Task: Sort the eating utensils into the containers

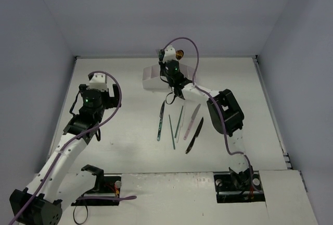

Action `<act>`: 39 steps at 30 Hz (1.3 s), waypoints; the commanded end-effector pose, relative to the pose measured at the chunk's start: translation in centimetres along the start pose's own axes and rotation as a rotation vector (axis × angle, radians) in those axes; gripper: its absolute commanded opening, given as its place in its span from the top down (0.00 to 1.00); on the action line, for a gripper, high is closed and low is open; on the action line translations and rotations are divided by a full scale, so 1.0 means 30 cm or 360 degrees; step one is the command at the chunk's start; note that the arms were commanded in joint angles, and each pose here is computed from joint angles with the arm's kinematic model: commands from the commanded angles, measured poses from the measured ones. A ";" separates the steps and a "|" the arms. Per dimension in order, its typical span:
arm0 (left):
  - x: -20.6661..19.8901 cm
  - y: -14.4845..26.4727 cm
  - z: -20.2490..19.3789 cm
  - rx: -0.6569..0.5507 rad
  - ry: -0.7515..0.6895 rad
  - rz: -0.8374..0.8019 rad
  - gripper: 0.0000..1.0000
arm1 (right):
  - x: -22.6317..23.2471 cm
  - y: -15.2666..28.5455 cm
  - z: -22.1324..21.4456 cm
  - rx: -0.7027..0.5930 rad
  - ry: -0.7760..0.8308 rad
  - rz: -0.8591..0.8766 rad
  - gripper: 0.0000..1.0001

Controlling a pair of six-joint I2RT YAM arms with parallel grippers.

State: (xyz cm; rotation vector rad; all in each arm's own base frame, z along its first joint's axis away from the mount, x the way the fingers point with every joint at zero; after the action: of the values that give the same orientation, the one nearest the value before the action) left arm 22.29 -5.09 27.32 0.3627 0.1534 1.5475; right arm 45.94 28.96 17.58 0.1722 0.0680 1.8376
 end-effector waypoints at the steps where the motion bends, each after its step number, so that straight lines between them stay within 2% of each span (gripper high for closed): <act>1: -0.014 0.002 0.087 -0.0107 0.0063 -0.0047 0.02 | 0.025 0.194 0.422 -0.0515 -0.0175 0.0066 0.71; 6: -0.068 -0.002 0.084 0.0003 0.0055 -0.0215 0.03 | -0.024 0.391 0.519 -0.0507 -0.0267 0.0049 0.61; 10: -0.177 0.042 0.081 0.0138 0.0087 -0.0421 0.03 | -0.092 0.583 0.551 -0.0345 -0.0323 -0.0032 0.53; 12: -0.224 0.047 0.066 0.0213 0.0083 -0.0457 0.03 | -0.119 0.644 0.485 -0.0233 -0.0380 -0.0086 0.49; 14: -0.298 0.051 0.045 0.0326 0.0110 -0.0531 0.03 | -0.171 0.770 0.452 -0.0156 -0.0436 -0.0140 0.45; 20: -0.482 0.023 -0.002 0.0606 0.0097 -0.0633 0.03 | -0.285 1.013 0.308 0.0044 -0.0486 -0.0282 0.25; 21: -0.497 0.014 -0.006 0.0638 0.0085 -0.0628 0.03 | -0.295 1.034 0.298 0.0056 -0.0492 -0.0301 0.24; 24: -0.597 -0.043 -0.062 0.0826 0.0003 -0.0628 0.03 | -0.335 1.115 0.231 0.0146 -0.0505 -0.0374 0.13; 28: -0.685 -0.097 -0.097 0.0948 -0.0009 -0.0632 0.03 | -0.369 1.197 0.154 0.0201 -0.0558 -0.0395 0.06; 35: -0.767 -0.200 -0.211 0.1153 -0.0099 -0.0551 0.04 | -0.379 1.262 0.150 0.0174 -0.0656 -0.0339 0.00; 39: -0.786 -0.237 -0.241 0.1195 -0.0125 -0.0516 0.14 | -0.386 1.270 0.152 0.0170 -0.0661 -0.0370 0.00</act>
State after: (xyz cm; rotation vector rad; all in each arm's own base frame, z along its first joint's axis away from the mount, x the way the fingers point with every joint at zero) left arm 25.17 -26.65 13.45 0.9938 0.7023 1.0838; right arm 13.26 7.38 25.39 0.5835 -0.0445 1.5639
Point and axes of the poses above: each gripper's point midway between its finger pads, its own y axis back along the fingers, its own x axis along the line the jaws close on, z = x × y, the point moved 10 cm from there along y, back along the fingers, and after that the axes turned 7 degrees about -y, right-handed, at the moved point
